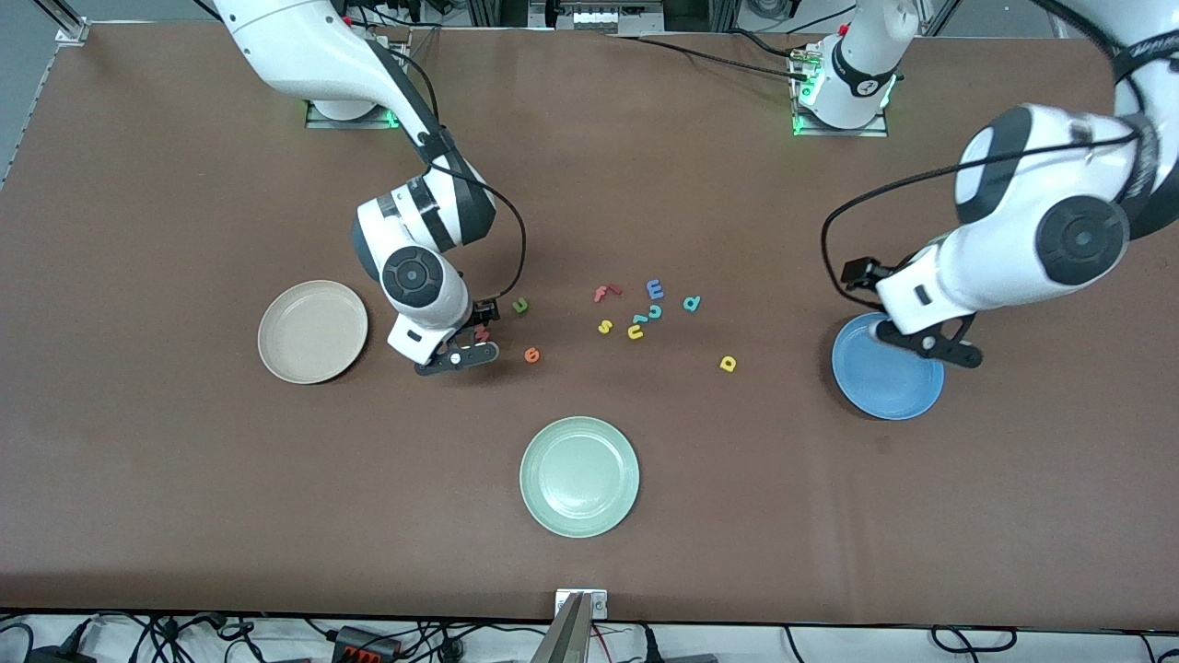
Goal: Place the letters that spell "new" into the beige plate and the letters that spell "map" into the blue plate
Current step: 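Lower the right gripper to pink w while the left gripper reaches yellow a, then close both grippers on the pink w and yellow a letters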
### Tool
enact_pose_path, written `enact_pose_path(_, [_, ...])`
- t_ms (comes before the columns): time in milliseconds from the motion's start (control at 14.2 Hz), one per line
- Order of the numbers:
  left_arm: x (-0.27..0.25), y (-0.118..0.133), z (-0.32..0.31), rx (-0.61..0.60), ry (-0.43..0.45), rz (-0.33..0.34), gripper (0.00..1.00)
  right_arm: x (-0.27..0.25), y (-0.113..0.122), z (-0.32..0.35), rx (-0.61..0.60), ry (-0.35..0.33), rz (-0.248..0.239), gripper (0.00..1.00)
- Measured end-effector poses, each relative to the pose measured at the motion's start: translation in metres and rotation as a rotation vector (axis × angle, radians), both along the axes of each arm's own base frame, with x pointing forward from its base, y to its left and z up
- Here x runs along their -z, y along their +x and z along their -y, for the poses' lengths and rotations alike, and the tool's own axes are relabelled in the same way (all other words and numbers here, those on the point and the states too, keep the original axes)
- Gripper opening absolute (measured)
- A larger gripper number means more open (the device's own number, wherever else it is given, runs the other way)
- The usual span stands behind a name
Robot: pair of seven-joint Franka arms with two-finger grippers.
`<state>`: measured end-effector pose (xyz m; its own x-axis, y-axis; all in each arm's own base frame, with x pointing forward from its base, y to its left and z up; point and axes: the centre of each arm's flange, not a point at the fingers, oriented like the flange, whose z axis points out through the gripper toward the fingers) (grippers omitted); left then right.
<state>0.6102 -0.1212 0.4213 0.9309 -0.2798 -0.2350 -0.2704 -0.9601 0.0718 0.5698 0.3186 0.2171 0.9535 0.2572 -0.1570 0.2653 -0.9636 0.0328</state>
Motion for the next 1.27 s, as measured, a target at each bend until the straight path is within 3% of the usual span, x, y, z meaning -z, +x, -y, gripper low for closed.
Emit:
enact_pose_path(352, [0.060, 0.018, 0.030, 0.000, -0.012, 0.036, 1.00, 0.030, -0.004, -0.012, -0.049, 0.016, 0.023, 0.70])
enact_pose_path(423, [0.071, 0.017, 0.048, 0.010, -0.003, 0.048, 1.00, 0.031, -0.006, -0.016, -0.059, 0.016, 0.022, 0.62])
enact_pose_path(634, [0.114, 0.004, 0.112, 0.026, 0.085, 0.101, 1.00, 0.031, -0.010, -0.024, -0.077, 0.014, 0.023, 0.56])
enact_pose_path(846, [0.161, -0.009, 0.151, 0.034, 0.081, 0.136, 1.00, 0.034, -0.010, -0.022, -0.123, -0.013, 0.032, 0.56])
enact_pose_path(1268, [0.232, -0.006, 0.145, 0.038, 0.021, 0.198, 1.00, 0.042, -0.010, -0.020, -0.146, -0.022, 0.031, 0.55])
